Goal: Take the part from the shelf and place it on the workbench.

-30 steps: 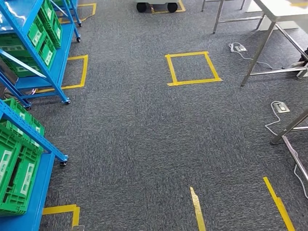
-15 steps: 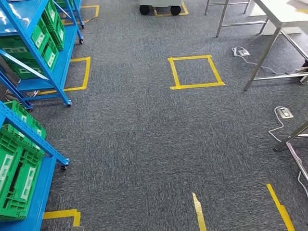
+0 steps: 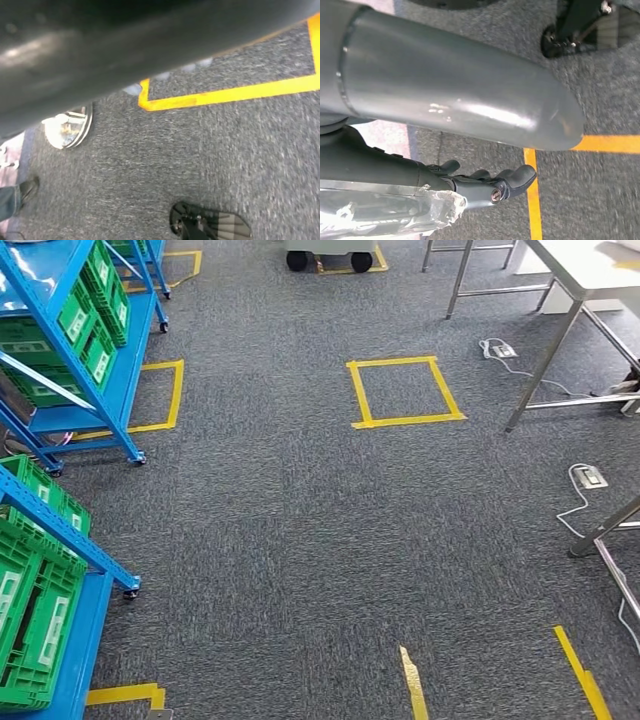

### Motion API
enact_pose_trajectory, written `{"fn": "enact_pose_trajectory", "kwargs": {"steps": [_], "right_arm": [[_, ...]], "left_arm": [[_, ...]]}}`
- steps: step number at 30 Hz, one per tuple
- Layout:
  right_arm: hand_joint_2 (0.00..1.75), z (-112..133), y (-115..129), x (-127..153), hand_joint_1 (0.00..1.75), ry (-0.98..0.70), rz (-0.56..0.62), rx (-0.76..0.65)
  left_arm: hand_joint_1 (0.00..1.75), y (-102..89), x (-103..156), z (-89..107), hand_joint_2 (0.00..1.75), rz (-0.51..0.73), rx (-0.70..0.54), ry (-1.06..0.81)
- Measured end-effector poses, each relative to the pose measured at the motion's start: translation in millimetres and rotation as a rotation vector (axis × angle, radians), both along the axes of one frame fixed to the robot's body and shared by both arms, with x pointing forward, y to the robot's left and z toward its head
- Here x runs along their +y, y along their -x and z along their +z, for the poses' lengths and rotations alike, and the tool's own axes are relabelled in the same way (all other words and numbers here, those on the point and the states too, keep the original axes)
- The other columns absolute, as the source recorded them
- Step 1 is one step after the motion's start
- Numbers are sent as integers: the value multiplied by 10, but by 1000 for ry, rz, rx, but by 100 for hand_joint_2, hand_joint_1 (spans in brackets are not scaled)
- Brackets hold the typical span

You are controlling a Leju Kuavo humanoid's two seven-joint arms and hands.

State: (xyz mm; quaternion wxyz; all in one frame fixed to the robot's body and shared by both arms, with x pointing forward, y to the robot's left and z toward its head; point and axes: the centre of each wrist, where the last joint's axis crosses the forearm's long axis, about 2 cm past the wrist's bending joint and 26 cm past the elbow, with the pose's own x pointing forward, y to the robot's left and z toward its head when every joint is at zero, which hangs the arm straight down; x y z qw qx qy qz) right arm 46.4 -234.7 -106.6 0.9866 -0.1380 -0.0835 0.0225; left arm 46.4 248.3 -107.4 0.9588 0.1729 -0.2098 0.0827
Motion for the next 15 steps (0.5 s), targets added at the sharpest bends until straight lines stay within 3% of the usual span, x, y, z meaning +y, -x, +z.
{"fn": "enact_pose_trajectory", "kwargs": {"steps": [15], "right_arm": [[0,0,3,-1,0,0,0,1]], "left_arm": [[0,-7,-14,2,0,-2,-1,2]]}}
